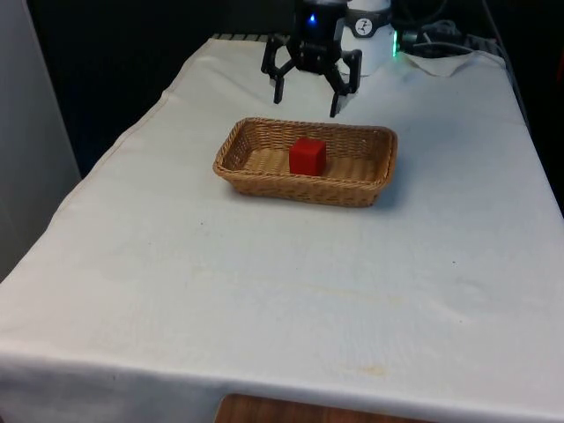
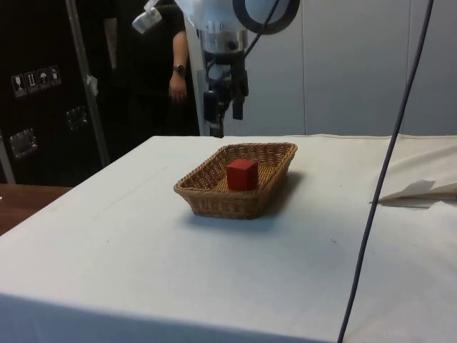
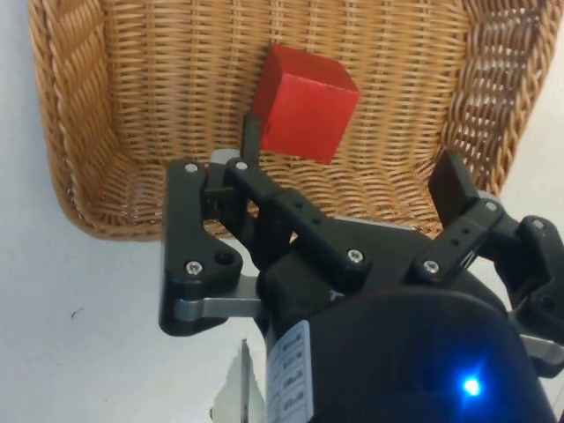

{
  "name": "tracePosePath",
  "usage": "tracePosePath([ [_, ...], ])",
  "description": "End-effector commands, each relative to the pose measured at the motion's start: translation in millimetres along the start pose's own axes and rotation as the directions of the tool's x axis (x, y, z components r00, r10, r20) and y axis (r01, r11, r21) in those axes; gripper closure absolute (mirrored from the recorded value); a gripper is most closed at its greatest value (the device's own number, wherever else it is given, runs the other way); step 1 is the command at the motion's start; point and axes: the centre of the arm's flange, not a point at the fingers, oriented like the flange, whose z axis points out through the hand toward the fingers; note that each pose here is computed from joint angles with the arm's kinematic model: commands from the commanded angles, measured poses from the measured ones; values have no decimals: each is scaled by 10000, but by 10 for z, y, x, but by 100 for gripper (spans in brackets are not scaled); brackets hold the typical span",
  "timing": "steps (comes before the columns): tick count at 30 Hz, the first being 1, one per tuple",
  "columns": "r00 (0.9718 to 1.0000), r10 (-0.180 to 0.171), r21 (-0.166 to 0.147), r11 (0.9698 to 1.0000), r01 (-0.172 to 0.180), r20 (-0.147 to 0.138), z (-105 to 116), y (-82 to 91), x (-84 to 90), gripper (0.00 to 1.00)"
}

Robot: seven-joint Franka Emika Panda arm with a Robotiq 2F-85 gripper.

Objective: Pick up the cube and place it into the basket.

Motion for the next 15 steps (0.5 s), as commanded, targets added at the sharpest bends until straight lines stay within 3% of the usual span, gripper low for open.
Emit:
tracePosePath([
  [1,10000,-23,31,10000,23,35,-17,-9,3,0],
  [15,9997,86,18,10000,-86,-242,-379,51,92,0],
])
